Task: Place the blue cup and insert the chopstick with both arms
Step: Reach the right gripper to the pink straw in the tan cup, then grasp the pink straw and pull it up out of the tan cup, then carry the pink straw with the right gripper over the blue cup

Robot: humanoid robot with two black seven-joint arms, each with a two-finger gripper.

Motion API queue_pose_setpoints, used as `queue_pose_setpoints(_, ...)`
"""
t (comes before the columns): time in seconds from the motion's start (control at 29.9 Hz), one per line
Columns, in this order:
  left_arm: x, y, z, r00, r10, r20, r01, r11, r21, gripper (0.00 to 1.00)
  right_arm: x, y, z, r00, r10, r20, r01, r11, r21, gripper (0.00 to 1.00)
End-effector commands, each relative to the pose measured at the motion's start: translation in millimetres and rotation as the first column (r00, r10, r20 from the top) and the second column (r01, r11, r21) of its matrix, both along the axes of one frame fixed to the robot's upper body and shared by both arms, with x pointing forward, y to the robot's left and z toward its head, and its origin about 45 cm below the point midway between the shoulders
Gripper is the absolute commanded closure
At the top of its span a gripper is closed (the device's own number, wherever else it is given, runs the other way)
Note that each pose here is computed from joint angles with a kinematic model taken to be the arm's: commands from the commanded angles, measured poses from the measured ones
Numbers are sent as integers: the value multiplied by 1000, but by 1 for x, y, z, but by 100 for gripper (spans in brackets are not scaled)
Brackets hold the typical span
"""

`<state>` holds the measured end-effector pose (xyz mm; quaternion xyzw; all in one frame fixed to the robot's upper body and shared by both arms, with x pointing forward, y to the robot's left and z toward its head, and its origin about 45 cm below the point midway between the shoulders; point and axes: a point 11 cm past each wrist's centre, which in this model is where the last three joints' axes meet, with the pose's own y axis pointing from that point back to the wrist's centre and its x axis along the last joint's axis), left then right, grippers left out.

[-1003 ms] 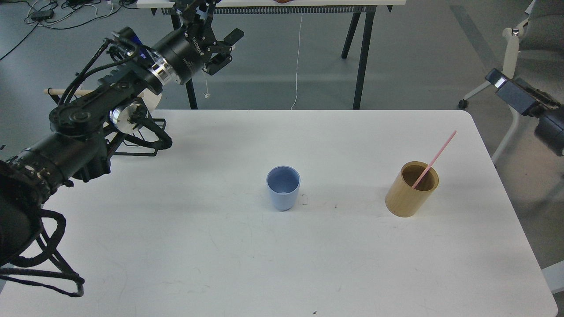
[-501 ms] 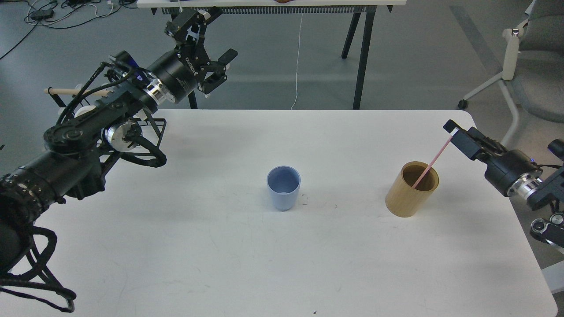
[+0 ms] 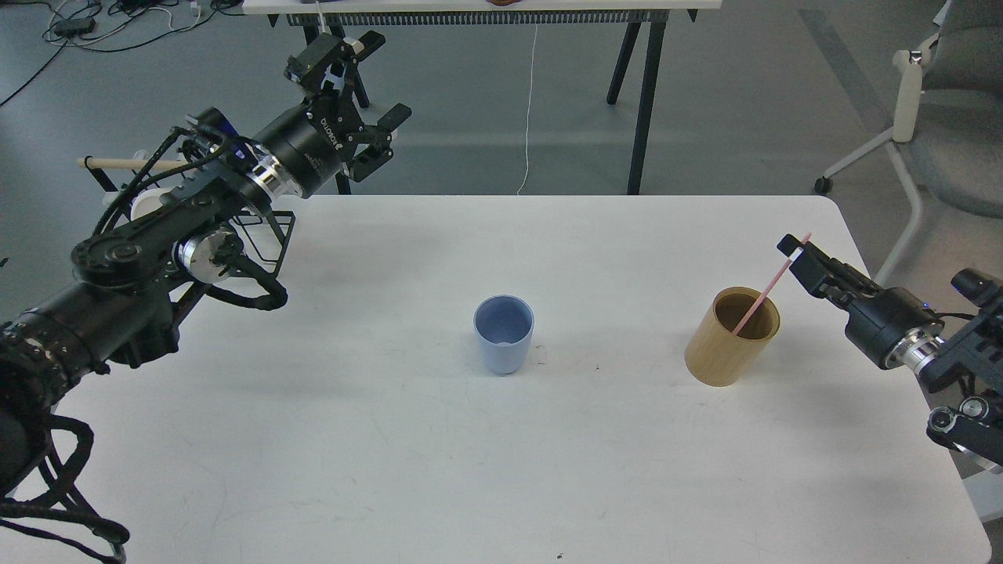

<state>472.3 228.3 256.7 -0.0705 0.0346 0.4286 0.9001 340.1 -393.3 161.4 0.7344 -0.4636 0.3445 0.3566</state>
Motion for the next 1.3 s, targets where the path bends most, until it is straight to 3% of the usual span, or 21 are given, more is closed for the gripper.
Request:
queue_pose_setpoints(0.0,0,-1,-1,1000,0,-2,0,1000,-1,1,-1,-1,0,1000,-5,4,5,1000,-2,77)
queue_pose_setpoints(0.13,-2,-1,-6,1000,-1,-11,0,1000,-3,1,-1,-2,-1,1000,-6,4,6,1000,-4,89)
queue_pose_setpoints(0.5,-5,-5,-12,1000,-6,-24,6,1000,-9,1,1,-11,17,999,-19,33,19,1000,-6,100)
queue_pose_setpoints(0.94,-9,-7,-24,999,-6,-48,5,1000,-10,1,7,-12,148,965,56,256,-60,998,8,100)
queue_pose_setpoints(1.14,-21,13,-51,994,32,-102,-31,999,9,1,27,23,210,924,137,358,-169,984,58,100)
queue_pose_setpoints(1.27,-28,28,-66,989,64,-134,-61,998,27,1,56,93,208,894,271,356,-324,941,98,100)
